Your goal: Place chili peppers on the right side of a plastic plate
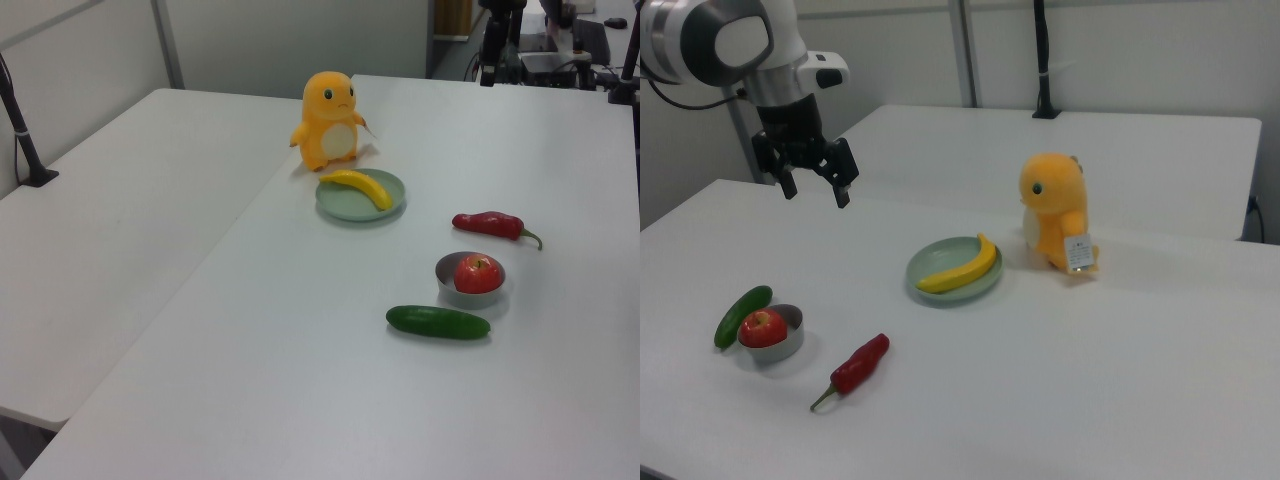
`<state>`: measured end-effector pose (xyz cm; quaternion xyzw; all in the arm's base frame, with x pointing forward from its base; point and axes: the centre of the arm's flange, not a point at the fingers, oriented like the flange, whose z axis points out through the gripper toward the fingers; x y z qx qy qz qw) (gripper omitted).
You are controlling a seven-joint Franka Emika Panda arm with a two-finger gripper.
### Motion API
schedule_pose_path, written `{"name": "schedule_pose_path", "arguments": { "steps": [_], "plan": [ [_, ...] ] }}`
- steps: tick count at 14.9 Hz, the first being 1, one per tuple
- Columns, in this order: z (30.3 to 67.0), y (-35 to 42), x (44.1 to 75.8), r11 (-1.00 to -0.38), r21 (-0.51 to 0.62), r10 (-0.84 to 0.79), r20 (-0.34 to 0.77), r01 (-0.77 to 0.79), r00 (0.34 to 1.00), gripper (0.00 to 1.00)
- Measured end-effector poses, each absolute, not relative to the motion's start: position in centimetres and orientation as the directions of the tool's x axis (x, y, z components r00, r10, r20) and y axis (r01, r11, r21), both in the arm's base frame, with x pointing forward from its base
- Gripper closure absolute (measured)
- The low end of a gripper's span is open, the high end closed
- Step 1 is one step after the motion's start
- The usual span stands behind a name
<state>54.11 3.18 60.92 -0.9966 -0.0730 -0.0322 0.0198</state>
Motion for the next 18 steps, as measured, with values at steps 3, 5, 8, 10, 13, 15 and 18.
{"name": "schedule_pose_path", "arguments": {
  "steps": [3, 5, 8, 10, 13, 15, 18],
  "plan": [
    [60.92, 3.02, 54.12, -0.989, -0.035, 0.142, 0.067, 0.144, 0.988, 0.0],
    [60.92, 2.97, 54.12, -0.989, -0.035, 0.141, 0.067, 0.144, 0.988, 0.0],
    [60.92, 2.92, 54.13, -0.989, -0.035, 0.14, 0.067, 0.143, 0.988, 0.0],
    [60.92, 2.91, 54.13, -0.989, -0.035, 0.14, 0.067, 0.142, 0.988, 0.0],
    [60.92, 2.91, 54.13, -0.989, -0.035, 0.14, 0.067, 0.142, 0.988, 0.0],
    [60.92, 2.91, 54.12, -0.989, -0.035, 0.14, 0.067, 0.142, 0.988, 0.0],
    [60.67, 2.72, 53.68, -0.99, -0.038, 0.136, 0.031, 0.137, 0.99, 0.0]
  ]
}}
